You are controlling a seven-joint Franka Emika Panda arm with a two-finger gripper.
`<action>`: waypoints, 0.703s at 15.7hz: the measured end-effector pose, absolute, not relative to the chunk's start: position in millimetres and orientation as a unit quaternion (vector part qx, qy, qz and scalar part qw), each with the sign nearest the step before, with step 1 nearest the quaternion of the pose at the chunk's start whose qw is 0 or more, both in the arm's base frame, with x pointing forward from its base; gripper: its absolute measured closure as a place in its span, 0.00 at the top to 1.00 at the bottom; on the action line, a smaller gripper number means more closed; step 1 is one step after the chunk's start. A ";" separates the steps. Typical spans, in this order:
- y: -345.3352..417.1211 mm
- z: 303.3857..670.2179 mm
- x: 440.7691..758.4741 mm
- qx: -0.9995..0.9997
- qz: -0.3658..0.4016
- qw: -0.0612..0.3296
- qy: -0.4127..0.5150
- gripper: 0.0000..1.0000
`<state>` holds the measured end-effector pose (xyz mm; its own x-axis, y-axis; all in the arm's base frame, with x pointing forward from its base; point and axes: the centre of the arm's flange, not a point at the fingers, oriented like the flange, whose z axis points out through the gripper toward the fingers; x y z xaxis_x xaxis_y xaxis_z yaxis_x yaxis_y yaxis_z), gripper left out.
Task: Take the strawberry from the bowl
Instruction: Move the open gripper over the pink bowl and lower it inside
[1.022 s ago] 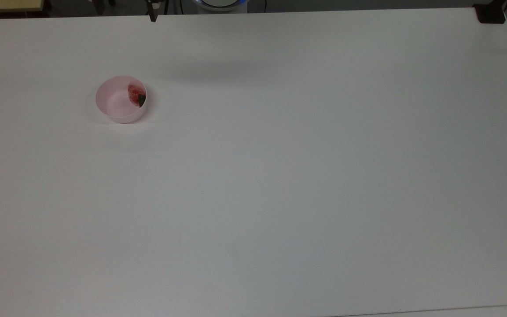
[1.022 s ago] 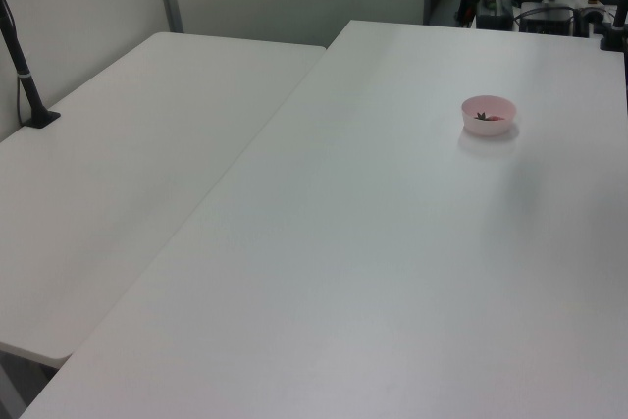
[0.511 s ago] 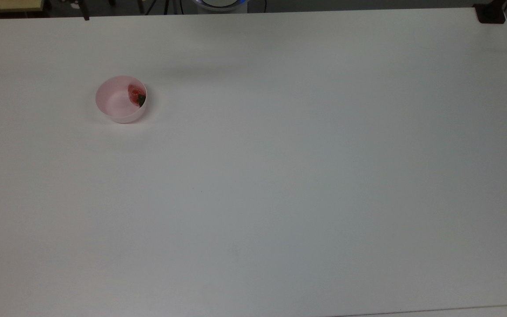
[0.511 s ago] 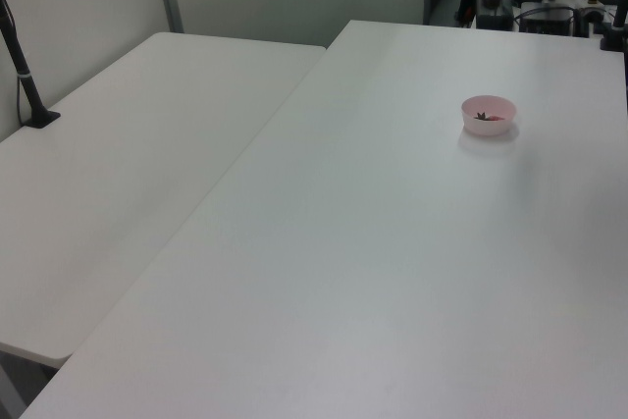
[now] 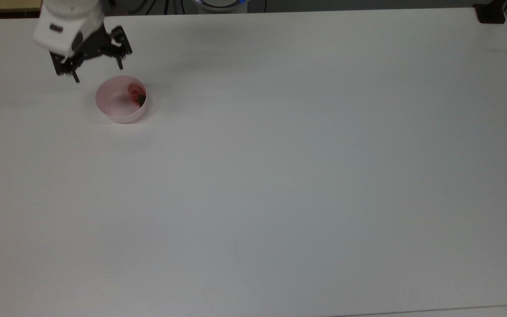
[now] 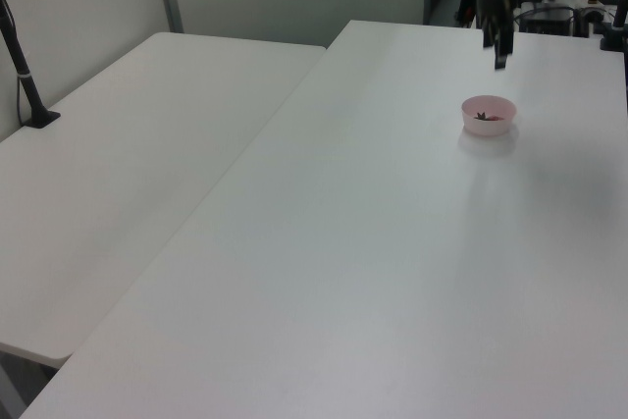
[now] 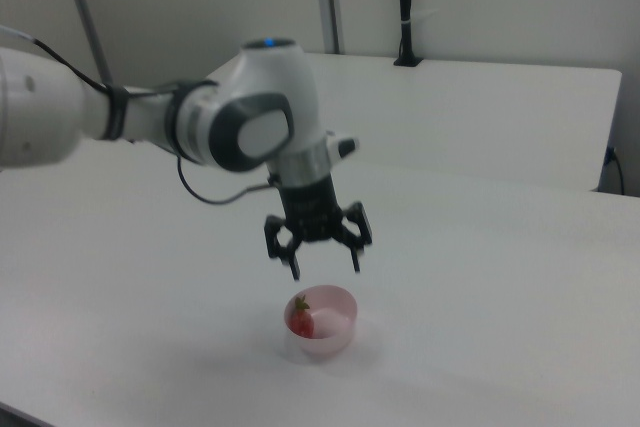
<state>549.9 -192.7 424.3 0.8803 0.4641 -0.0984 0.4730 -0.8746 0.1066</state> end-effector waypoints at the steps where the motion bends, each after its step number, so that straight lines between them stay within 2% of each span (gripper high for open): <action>1: -196.6 405.7 550.5 0.968 -0.045 0.060 0.240 0.96; 5: -200.1 355.6 553.4 0.974 -0.079 0.047 0.207 0.92; 11: -197.8 340.1 551.0 0.976 -0.091 0.039 0.192 0.85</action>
